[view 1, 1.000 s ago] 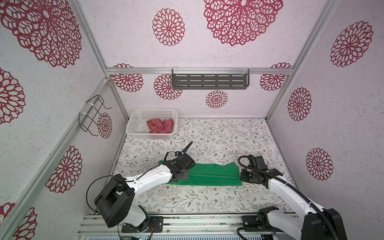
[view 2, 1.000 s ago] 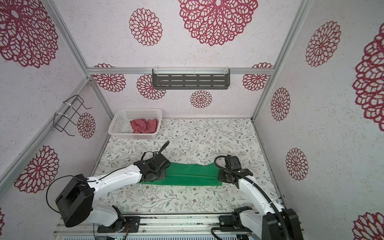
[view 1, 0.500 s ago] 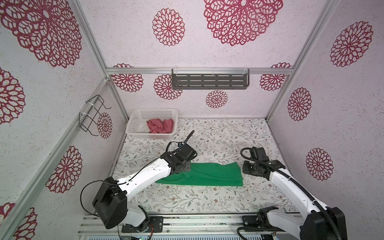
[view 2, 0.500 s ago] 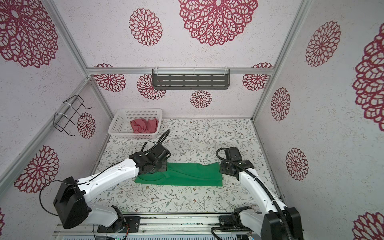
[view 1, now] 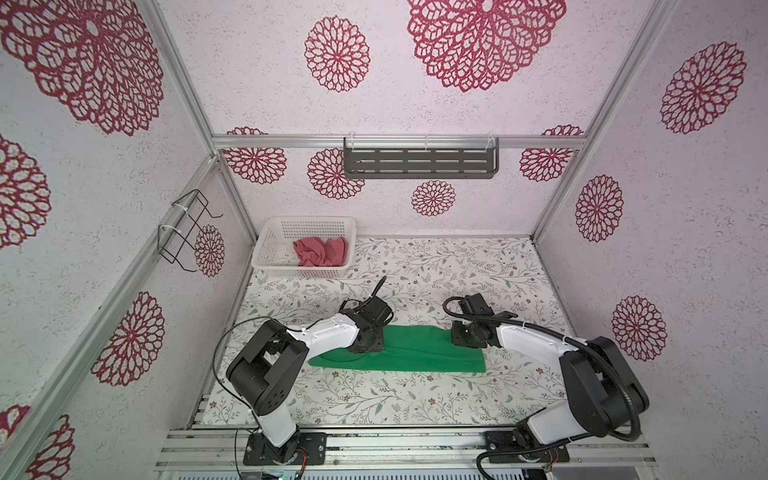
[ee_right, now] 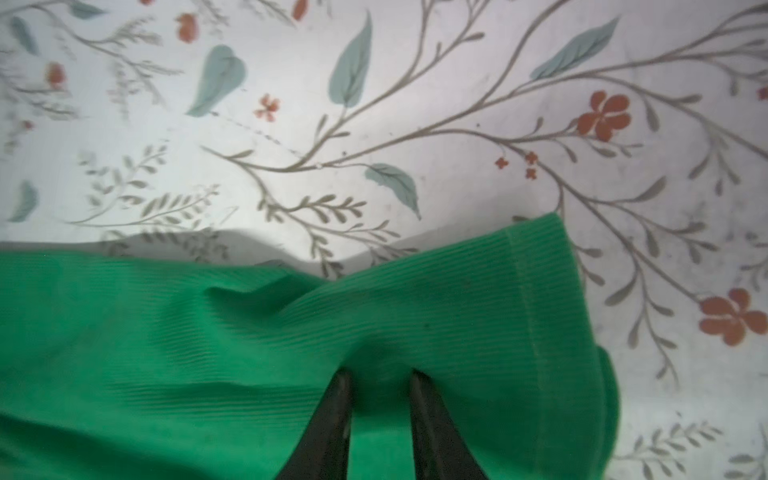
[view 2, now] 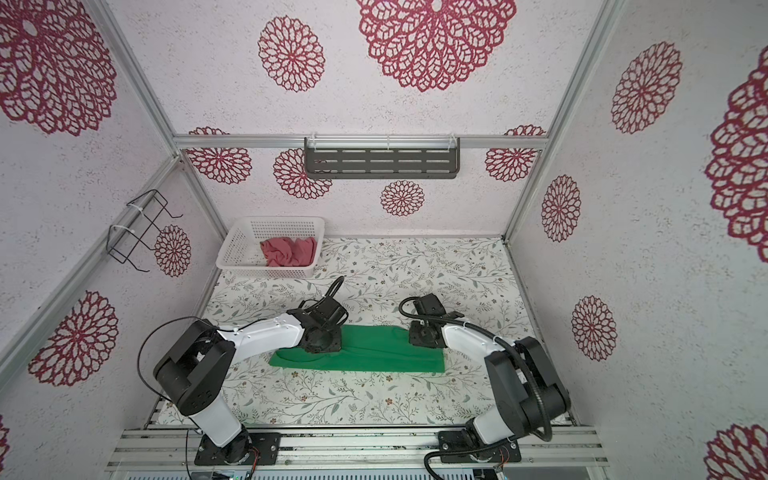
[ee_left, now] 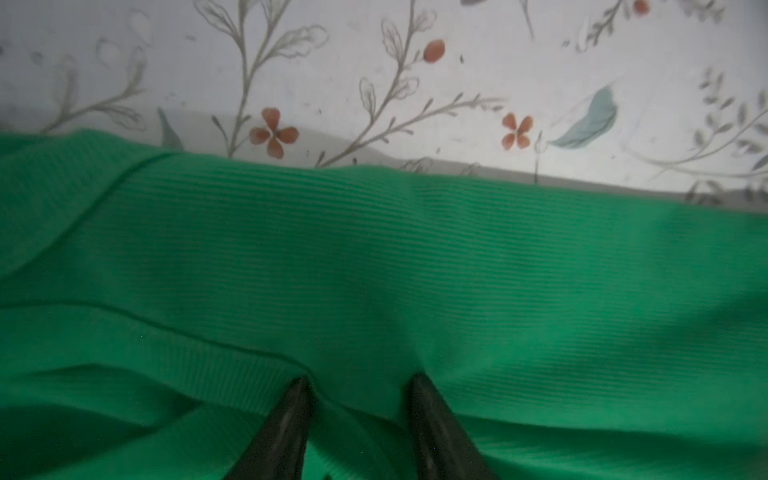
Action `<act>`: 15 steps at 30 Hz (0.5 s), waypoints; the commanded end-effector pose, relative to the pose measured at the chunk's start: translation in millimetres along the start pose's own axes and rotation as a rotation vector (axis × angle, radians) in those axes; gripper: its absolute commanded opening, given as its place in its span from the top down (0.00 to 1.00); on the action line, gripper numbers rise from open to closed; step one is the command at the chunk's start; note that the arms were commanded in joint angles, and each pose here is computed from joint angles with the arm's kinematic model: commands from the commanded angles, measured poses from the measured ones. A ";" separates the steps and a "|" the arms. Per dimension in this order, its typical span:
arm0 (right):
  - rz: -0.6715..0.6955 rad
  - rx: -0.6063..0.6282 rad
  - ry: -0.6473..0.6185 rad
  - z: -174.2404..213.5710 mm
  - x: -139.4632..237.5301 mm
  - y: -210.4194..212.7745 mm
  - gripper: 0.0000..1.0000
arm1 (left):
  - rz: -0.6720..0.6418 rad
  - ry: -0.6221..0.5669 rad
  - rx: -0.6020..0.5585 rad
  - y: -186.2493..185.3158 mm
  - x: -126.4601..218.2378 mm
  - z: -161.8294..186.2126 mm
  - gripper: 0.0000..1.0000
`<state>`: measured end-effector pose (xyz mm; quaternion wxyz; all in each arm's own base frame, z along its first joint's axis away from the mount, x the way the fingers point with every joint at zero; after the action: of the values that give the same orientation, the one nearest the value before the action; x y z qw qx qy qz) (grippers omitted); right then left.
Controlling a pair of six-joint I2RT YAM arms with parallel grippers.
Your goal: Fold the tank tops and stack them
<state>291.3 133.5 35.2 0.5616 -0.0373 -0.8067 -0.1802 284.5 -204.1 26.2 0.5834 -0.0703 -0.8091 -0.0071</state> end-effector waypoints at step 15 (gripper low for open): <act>-0.010 -0.021 -0.174 -45.5 76.8 -16.2 0.69 | -0.004 -0.009 -0.017 2.3 25.5 -28.1 0.46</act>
<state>308.0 88.1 86.1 0.4960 -0.0761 -0.8403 -0.2052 299.1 -206.3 39.9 0.5873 -0.0762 -0.8058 -0.0030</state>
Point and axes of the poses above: each gripper's point midway between its finger pads, its own x axis back along the fingers, its own y axis along the line the jaws close on, z = x × y, the point moved 1 cm from there along x, back along the fingers, and after that the axes turned 12 degrees about -x, right-handed, at the moved point
